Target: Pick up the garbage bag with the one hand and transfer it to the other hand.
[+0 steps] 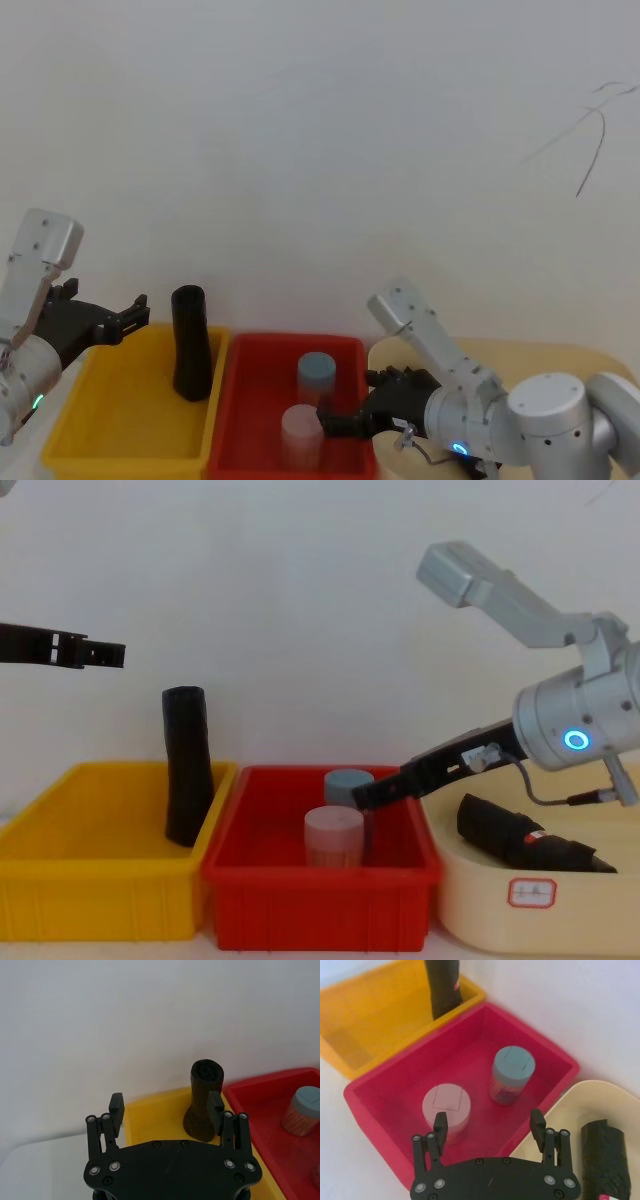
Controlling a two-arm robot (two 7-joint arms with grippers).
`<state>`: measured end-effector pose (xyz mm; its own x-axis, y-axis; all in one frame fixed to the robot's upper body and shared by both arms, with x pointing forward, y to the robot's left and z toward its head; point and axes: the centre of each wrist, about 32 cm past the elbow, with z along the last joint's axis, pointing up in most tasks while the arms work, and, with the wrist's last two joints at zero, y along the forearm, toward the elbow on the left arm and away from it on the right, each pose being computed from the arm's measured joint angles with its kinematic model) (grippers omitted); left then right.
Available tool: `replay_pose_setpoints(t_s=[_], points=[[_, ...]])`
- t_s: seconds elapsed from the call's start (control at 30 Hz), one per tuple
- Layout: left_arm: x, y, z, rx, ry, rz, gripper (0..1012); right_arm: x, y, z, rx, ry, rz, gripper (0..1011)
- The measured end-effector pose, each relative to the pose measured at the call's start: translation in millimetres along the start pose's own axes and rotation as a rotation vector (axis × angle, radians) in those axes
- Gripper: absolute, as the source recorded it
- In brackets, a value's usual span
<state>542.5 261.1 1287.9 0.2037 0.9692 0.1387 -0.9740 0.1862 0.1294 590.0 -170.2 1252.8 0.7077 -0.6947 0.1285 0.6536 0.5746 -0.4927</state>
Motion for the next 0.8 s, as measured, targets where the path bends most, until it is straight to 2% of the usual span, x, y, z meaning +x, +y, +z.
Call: replay_pose_setpoints(t_s=[0.37,0.8], points=[[0.0,0.0,0.0,0.000,0.000,0.000,1002,-6.8,10.1,10.6,-0.083,-0.059,0.040,1001],[0.0,0.0,0.1,0.000,0.000,0.000,1002,-11.3,18.7,22.4,-0.115,-0.084,0.060,1002]])
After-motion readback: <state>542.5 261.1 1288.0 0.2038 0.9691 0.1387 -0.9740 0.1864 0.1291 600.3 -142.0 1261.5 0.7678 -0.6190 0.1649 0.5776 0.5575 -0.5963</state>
